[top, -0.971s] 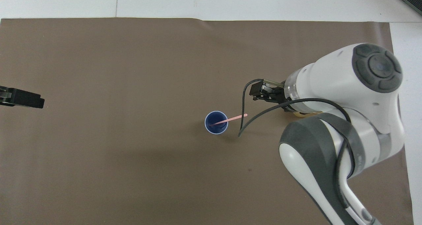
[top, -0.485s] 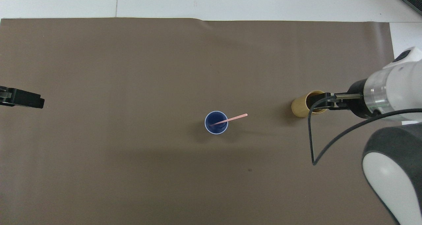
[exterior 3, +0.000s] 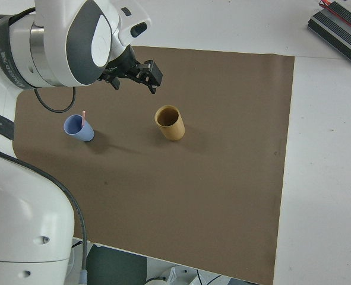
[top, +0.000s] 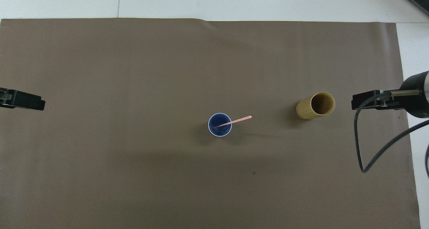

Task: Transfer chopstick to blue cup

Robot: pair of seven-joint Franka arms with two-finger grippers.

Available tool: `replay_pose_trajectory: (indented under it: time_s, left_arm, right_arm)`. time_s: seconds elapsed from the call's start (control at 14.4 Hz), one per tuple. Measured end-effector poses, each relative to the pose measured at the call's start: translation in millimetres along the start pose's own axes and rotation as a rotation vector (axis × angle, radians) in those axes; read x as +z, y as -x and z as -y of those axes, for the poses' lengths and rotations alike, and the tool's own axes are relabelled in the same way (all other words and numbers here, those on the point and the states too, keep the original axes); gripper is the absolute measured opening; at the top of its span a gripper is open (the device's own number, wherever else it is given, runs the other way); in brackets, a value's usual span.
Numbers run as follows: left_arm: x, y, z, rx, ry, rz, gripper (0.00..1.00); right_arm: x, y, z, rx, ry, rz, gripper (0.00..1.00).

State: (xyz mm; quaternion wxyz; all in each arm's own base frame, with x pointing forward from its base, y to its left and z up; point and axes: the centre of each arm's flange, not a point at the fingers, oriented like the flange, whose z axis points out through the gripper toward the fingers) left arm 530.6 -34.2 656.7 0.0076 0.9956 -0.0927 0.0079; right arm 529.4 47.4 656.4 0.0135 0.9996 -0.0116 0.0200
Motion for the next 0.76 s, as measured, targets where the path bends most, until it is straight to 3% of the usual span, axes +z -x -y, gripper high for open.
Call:
replay_pose_trajectory:
  time_s: [0.76]
  left_arm:
    - [0.0, 0.0, 0.0, 0.000, 0.000, 0.000, 1.00]
  right_arm:
    - [5.9, -6.6, 1.5, -0.003, 0.002, 0.018, 1.00]
